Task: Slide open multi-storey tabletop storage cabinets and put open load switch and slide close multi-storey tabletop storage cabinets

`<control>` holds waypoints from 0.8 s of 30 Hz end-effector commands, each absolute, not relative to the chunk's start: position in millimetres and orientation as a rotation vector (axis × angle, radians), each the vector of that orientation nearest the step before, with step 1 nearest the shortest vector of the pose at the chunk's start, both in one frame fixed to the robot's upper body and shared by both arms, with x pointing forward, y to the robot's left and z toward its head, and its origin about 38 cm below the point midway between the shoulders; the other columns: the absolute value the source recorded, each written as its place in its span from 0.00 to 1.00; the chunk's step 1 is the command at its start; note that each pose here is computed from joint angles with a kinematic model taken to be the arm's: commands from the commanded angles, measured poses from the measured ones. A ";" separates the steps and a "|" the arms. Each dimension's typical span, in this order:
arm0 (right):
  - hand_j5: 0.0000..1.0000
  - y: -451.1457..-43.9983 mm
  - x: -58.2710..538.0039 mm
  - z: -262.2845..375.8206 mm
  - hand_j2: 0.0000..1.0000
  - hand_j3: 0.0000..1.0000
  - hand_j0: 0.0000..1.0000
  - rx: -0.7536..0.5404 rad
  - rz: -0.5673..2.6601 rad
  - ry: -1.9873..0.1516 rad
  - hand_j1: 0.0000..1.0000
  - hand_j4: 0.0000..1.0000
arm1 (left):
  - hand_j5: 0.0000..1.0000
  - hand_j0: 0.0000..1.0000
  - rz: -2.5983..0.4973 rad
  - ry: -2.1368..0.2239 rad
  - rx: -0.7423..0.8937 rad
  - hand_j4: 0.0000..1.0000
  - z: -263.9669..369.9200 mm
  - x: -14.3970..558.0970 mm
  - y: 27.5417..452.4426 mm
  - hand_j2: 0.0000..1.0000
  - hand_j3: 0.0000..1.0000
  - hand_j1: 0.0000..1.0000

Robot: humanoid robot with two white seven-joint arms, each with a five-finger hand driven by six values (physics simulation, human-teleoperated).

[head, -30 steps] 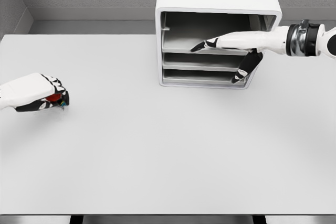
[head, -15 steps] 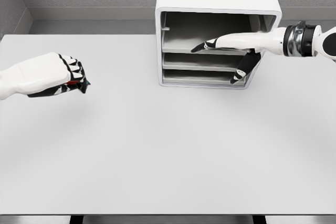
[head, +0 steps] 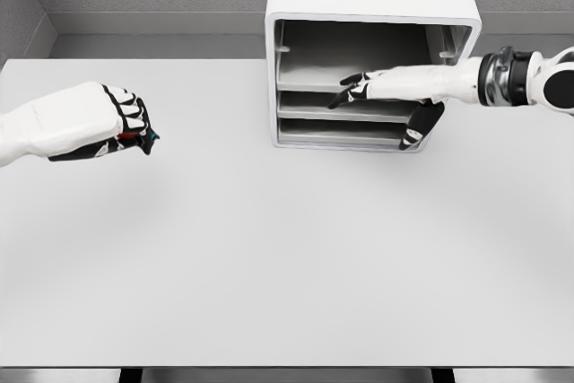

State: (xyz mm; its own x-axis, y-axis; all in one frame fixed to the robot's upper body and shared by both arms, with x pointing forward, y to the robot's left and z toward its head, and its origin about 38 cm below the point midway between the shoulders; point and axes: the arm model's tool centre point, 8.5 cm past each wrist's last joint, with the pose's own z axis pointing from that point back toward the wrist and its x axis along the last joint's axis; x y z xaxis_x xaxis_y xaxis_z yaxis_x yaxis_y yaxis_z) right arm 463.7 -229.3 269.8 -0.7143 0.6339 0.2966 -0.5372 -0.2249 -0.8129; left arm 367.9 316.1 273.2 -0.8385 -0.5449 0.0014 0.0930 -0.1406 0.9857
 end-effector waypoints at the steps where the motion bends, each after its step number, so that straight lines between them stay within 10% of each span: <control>1: 1.00 -210.8 450.3 275.7 1.00 1.00 1.00 0.026 1.981 -1.341 1.00 1.00 | 0.38 0.38 -2.025 -1.712 0.492 0.38 271.0 367.7 315.4 0.38 0.38 0.38; 24: 1.00 -219.2 397.1 281.9 1.00 1.00 1.00 0.197 2.239 -1.508 1.00 1.00 | 0.39 0.39 -2.023 -1.950 0.458 0.39 302.8 387.4 253.3 0.39 0.39 0.39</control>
State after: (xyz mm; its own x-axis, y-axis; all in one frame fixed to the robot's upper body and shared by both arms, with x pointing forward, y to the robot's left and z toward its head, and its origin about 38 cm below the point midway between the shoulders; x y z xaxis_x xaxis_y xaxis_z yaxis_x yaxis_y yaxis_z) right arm 405.6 -217.0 277.7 -0.8614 0.3548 0.3634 -0.4727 -0.2986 -0.8291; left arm 389.2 264.5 319.4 -0.8925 -0.4452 -0.0724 -0.0517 -0.0585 0.9969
